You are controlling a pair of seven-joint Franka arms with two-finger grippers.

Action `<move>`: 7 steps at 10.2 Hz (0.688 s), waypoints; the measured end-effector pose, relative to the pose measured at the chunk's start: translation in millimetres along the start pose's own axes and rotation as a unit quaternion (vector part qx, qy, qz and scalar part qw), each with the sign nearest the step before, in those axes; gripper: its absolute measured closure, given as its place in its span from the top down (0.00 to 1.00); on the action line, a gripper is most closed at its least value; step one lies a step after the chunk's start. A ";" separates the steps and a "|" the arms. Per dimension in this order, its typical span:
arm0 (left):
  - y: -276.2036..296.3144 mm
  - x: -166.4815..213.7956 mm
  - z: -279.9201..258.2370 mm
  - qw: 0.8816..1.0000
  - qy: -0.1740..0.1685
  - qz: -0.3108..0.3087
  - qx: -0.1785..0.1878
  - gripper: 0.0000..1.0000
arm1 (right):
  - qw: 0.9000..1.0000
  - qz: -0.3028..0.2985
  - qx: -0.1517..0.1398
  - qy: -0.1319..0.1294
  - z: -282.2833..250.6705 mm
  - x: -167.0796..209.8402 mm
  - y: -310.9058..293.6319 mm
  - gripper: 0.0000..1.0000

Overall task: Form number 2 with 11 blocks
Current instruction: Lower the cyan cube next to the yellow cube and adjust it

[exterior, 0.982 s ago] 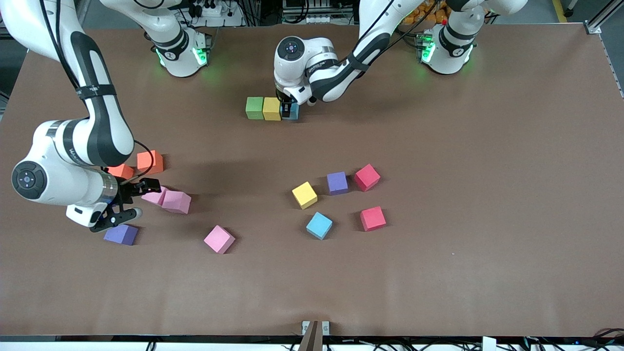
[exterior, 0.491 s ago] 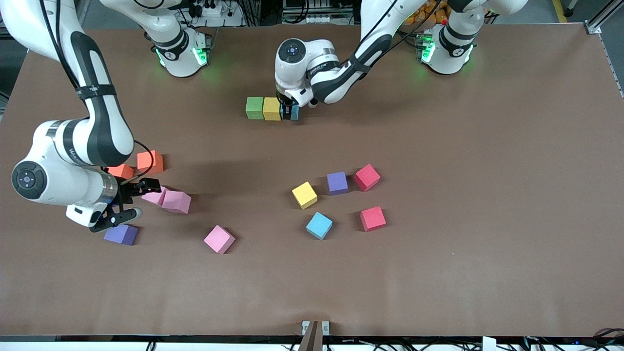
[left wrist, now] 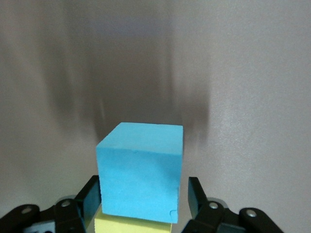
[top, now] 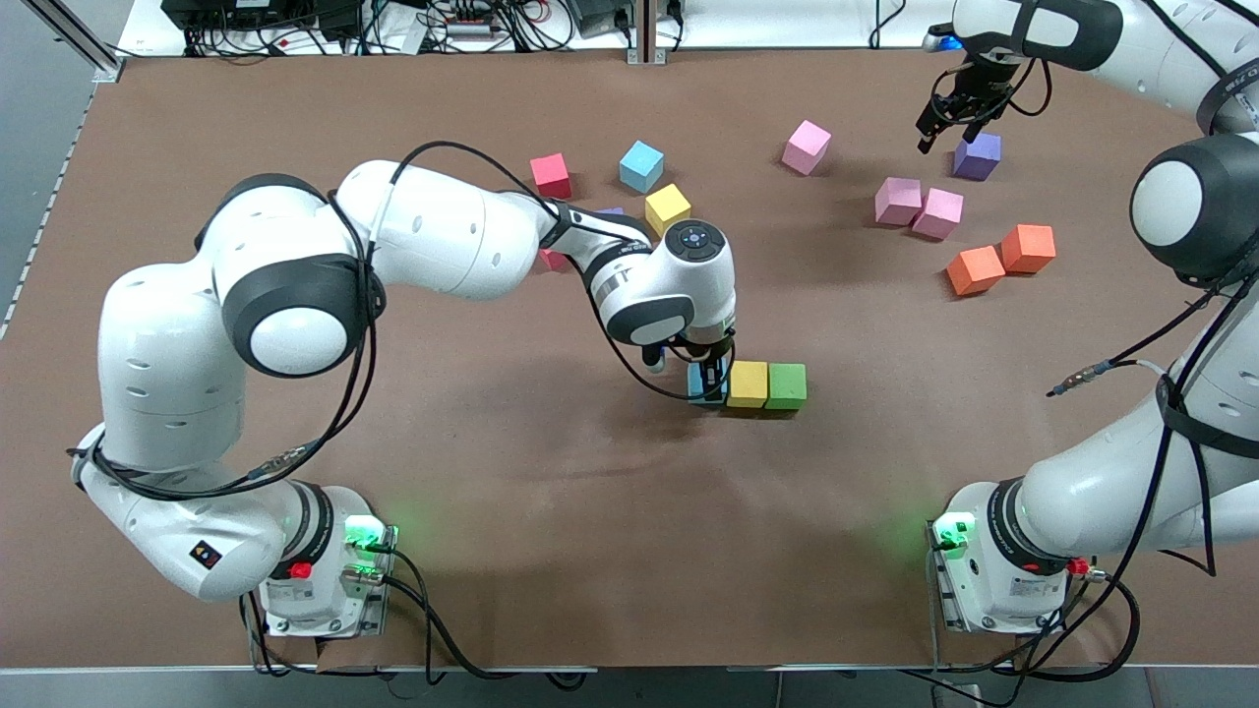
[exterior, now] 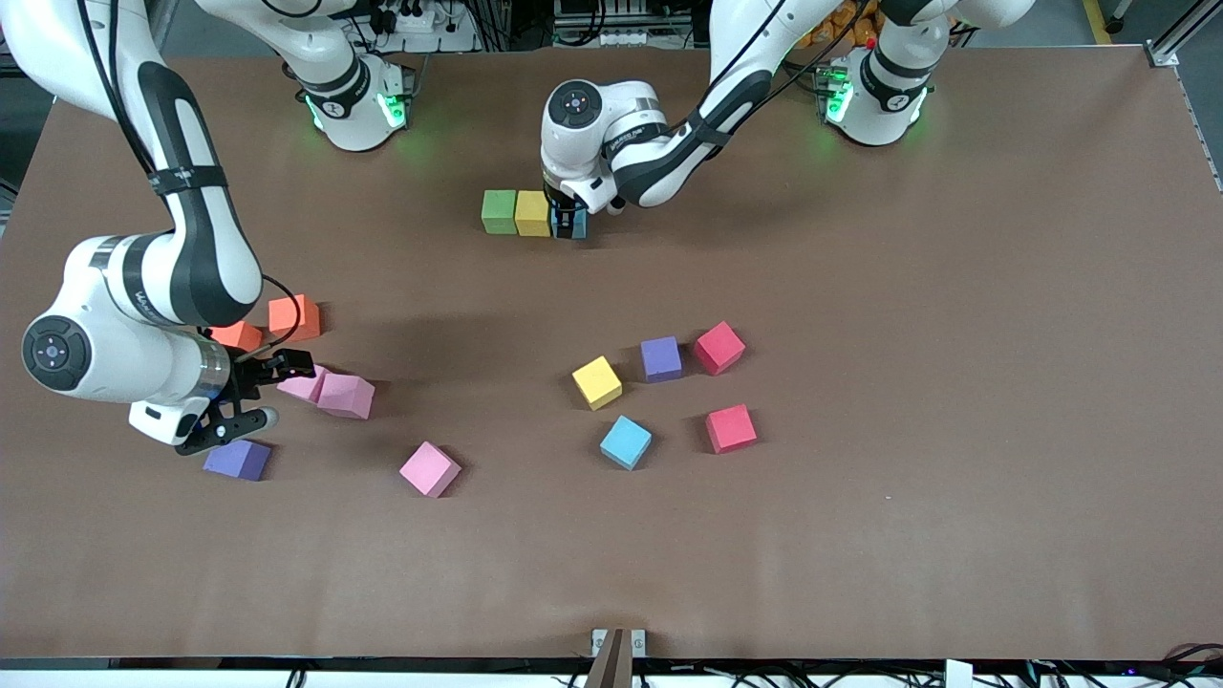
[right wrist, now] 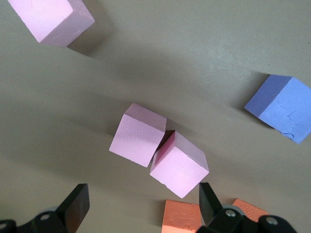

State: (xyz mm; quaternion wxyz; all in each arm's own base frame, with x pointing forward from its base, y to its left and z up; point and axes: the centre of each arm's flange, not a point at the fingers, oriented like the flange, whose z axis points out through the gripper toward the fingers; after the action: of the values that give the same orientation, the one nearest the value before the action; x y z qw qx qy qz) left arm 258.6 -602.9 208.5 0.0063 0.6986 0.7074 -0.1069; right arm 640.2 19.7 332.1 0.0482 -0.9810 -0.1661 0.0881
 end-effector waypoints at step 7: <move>-14.0 -7.0 -2.0 1.000 -0.005 0.007 0.007 0.80 | 1.000 0.000 0.000 0.000 0.2 0.0 0.0 1.00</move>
State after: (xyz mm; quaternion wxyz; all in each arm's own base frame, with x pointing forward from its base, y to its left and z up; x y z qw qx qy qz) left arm 245.2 -609.5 213.6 0.0056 0.7032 0.7017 -0.1148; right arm 640.2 19.7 332.0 0.0482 -0.9810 -0.1661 0.0882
